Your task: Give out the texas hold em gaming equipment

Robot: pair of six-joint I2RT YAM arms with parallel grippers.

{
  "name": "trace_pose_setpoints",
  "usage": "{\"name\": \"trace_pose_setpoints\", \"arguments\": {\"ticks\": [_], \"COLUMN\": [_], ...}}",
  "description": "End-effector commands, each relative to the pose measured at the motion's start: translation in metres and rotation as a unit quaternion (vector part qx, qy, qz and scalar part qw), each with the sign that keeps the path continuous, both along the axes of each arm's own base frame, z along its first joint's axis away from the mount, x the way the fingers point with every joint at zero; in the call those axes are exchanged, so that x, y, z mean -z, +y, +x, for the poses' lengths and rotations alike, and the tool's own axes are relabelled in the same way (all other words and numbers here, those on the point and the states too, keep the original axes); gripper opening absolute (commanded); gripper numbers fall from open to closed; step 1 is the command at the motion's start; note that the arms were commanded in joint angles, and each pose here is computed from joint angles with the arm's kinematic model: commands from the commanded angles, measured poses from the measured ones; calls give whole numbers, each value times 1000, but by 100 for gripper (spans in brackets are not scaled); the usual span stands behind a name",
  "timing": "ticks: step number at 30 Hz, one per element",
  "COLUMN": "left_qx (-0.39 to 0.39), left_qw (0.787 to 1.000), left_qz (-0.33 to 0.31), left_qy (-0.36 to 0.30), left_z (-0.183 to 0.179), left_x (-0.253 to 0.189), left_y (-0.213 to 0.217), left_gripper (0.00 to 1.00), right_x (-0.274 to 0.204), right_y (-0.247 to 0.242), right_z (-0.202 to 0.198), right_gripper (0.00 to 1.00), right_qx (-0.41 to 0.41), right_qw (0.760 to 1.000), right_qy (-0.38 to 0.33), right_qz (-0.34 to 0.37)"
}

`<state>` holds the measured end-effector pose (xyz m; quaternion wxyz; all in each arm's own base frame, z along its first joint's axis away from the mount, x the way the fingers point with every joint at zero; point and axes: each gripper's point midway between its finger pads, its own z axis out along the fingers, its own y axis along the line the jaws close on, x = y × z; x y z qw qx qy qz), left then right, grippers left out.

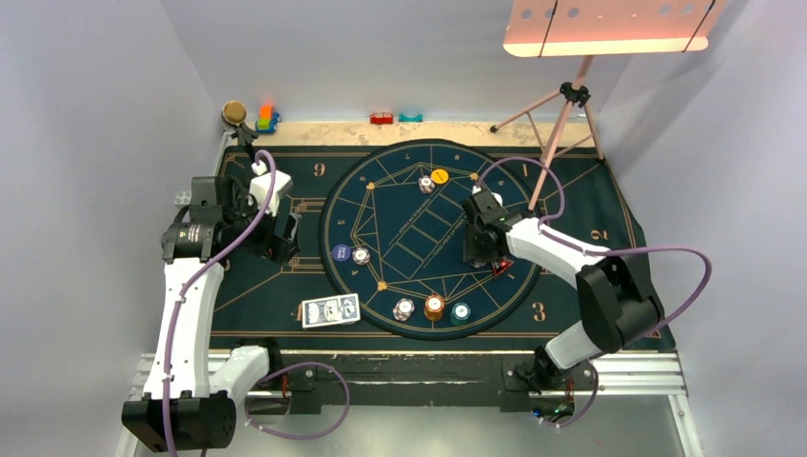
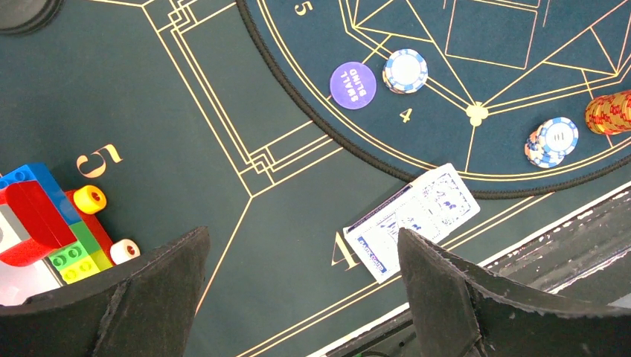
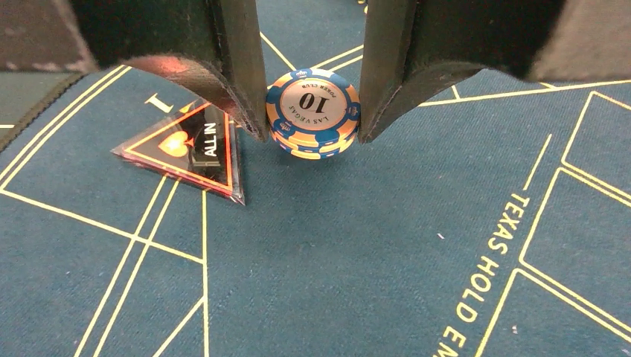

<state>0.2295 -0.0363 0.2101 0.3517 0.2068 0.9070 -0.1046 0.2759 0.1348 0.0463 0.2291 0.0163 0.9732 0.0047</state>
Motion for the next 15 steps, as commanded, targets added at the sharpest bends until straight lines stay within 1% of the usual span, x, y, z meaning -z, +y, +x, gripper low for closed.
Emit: {"name": "trace_pose_setpoints", "arguments": {"ticks": [1, 4, 8, 9, 10, 11, 14, 15], "left_qx": [11, 12, 13, 13, 14, 14, 14, 13], "left_qw": [1000, 1000, 1000, 1000, 1000, 1000, 1000, 1000], "left_qz": [-1, 0, -1, -2, -2, -3, -2, -2], "left_qy": [-16, -16, -16, -18, -17, -16, -16, -16], "left_z": [1, 1, 1, 1, 1, 1, 2, 1], "left_x": [-9, -9, -9, -9, -9, -8, -9, -9], "left_y": [-2, -1, -2, -2, -2, -3, -2, -2], "left_gripper": [100, 100, 100, 100, 100, 100, 100, 100], "right_x": [11, 19, 29, 31, 30, 29, 23, 21], "right_y": [0, -7, -17, -20, -23, -27, -29, -29], "right_z": [1, -3, -8, -8, -8, -8, -5, -5], "right_gripper": [0, 2, 13, 20, 31, 37, 49, 55], "right_qx": [32, 49, 72, 78, 84, 91, 93, 92], "right_qw": [999, 999, 997, 997, 996, 995, 995, 995], "right_qy": [3, 12, 25, 26, 25, 23, 15, 13], "right_qz": [15, 6, -8, -12, -16, -21, -22, -23]}}
